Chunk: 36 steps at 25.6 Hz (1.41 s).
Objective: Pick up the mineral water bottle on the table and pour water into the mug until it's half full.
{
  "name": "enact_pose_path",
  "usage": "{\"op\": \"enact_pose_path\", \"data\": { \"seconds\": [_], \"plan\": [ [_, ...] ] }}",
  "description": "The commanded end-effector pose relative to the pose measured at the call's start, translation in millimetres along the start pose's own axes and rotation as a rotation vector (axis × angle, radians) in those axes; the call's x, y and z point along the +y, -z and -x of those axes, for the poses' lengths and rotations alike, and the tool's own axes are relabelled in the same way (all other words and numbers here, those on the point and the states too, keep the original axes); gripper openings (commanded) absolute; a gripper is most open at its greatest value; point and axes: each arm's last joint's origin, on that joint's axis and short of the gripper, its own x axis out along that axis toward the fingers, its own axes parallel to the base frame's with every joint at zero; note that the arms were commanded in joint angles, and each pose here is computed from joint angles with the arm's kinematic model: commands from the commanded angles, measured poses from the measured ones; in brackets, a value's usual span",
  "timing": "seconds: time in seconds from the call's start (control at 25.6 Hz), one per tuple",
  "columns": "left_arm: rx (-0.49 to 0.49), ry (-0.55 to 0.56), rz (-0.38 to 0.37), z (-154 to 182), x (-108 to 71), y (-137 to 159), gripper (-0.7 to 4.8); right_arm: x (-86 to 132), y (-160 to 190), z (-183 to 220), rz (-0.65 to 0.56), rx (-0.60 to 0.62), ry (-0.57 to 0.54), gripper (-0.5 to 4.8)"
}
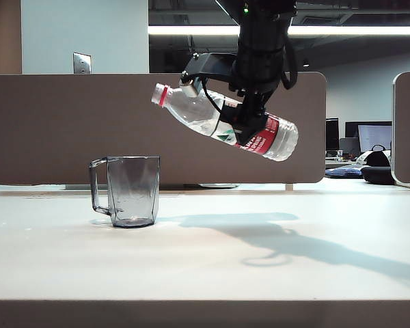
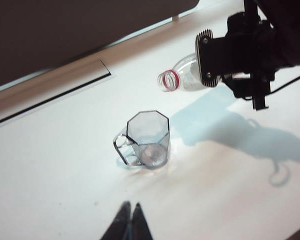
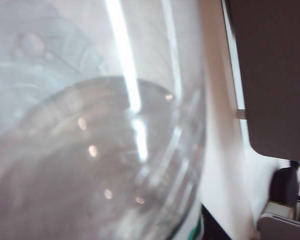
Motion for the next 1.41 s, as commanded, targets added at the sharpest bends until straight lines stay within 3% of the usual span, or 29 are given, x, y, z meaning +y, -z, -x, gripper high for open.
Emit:
{"op": "enact_pose_path", "data": {
  "seconds": [0.04, 0.51, 0.94, 1.41],
  "plan": [
    [0.021, 0.009, -0.003, 1.9, -0.5, 1.5, -0.05, -9.9, -3.7, 6.8, 0.035, 0.004, 0.082, 3.28],
    [0.057, 0.015, -0.002, 2.4, -1.1, 5.2, -0.05, -10.4, -3.5, 5.4, 0.090, 0.042, 0.115, 3.27],
    [0.063, 0.017, -0.002, 4.1, -1.5, 6.6, -0.05, 10.1, -12.1, -17.2, 0.179, 0.088, 0.119, 3.27],
    [0.062, 0.017, -0.002, 4.3, -1.5, 6.5, -0.05, 9.1, -14.7, -15.6, 0.206, 0.102, 0.153, 3.23]
  ]
}}
